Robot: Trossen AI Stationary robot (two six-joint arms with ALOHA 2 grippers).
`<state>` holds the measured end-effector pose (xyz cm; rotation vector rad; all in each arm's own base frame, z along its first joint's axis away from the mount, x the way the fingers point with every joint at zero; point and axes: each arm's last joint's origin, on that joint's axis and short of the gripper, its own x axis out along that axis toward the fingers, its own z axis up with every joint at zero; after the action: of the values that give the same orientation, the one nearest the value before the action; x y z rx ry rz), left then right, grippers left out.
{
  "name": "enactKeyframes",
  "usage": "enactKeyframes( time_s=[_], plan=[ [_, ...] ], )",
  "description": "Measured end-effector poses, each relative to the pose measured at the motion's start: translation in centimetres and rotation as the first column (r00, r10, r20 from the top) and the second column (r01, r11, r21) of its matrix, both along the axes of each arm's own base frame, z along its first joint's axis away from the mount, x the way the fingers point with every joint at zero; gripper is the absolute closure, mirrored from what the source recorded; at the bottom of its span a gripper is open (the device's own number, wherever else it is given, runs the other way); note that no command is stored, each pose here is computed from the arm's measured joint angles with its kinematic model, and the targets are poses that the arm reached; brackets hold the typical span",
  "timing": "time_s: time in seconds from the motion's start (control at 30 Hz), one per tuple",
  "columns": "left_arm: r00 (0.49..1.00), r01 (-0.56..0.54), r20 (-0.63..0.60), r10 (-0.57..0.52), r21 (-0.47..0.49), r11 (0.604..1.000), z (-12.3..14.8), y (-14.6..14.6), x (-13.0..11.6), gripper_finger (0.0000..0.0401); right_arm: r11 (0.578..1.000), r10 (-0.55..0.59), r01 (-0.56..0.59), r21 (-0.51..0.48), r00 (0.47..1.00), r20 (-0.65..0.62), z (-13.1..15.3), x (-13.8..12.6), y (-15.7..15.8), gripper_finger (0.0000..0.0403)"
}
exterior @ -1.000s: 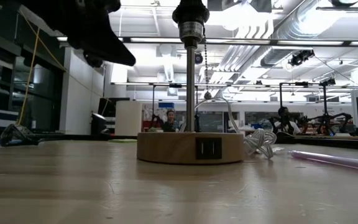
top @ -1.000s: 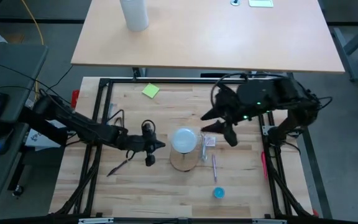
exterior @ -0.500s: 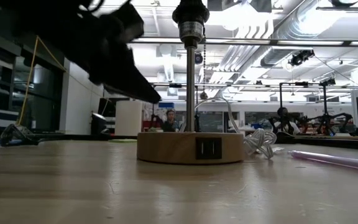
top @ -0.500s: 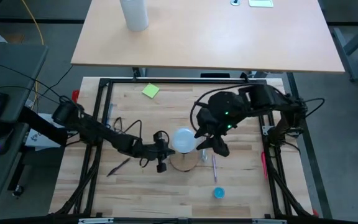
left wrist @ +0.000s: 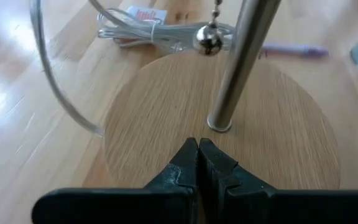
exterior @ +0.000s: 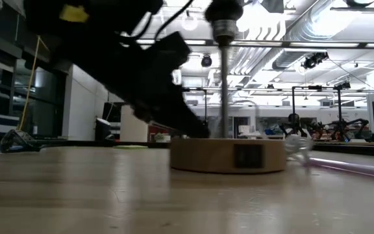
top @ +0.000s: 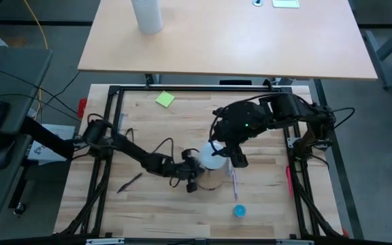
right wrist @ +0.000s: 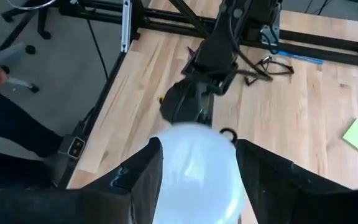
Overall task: Screw lightbulb
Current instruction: Remove the lightbulb from the lamp
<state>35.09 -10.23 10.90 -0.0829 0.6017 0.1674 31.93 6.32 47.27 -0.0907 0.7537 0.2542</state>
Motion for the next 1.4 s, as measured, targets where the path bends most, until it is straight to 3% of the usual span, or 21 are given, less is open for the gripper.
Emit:
enactKeyframes(
  time_s=[0.27,0.67,1.1,1.4],
  plan=[
    [0.997,0.058,0.041,-0.06,0.05,0.997,0.1,-0.8,3.1,0.0401,1.0,-0.012,0.012,0.012,1.0,-0.008,0.0,0.0,0.0,0.0206],
    [0.996,0.083,0.02,-0.084,0.025,0.996,0.1,-0.6,3.1,0.0401,0.998,-0.064,0.063,-0.029,0.997,-0.034,0.8,-1.8,-0.9,0.0206],
    [0.998,0.066,0.024,-0.066,-0.004,0.998,0.0,-0.6,3.1,0.0401,0.997,-0.07,0.07,-0.02,0.997,-0.03,1.0,-2.1,-0.9,0.0206],
    [0.998,0.062,0.023,-0.062,-0.008,0.998,0.0,-0.7,3.1,0.0401,0.98,-0.113,0.124,0.157,0.99,-0.08,0.9,-1.7,-0.8,0.0206]
  ],
)
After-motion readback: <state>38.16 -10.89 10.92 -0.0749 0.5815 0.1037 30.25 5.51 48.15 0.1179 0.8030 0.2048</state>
